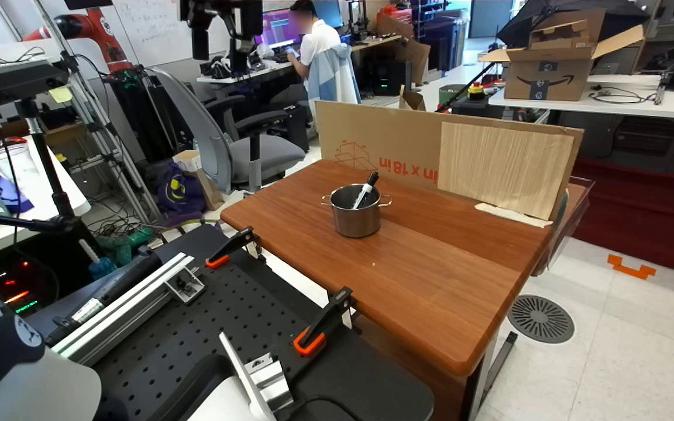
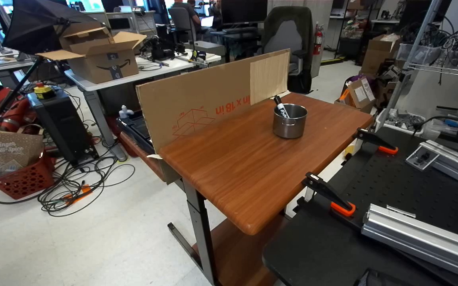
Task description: Remove the marker from the pot and put it on the table
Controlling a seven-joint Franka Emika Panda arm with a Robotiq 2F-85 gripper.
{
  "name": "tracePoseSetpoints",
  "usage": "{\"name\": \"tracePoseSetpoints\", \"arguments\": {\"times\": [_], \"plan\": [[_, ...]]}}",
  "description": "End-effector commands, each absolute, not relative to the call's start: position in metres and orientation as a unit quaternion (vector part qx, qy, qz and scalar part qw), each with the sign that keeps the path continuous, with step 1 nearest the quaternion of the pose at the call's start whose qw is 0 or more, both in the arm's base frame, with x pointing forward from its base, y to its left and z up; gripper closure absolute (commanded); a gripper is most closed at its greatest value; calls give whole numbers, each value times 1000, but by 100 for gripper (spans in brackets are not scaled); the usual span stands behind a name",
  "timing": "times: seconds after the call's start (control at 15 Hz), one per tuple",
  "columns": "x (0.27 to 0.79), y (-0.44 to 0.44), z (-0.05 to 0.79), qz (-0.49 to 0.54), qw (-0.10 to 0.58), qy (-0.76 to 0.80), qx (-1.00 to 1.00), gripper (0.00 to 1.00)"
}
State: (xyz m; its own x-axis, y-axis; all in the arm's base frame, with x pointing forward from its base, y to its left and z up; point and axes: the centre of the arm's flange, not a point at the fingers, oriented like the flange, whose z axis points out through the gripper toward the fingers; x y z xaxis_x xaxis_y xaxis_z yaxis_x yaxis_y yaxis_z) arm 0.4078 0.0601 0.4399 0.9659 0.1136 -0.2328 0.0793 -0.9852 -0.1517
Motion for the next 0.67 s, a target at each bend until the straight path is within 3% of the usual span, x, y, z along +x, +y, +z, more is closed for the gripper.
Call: {"name": "tracePoseSetpoints", "arguments": {"times": [0.0,0.6], "plan": [[413,36,405,97,43,-37,-994,0],[464,-30,298,63,-11,-10,-998,0]]}}
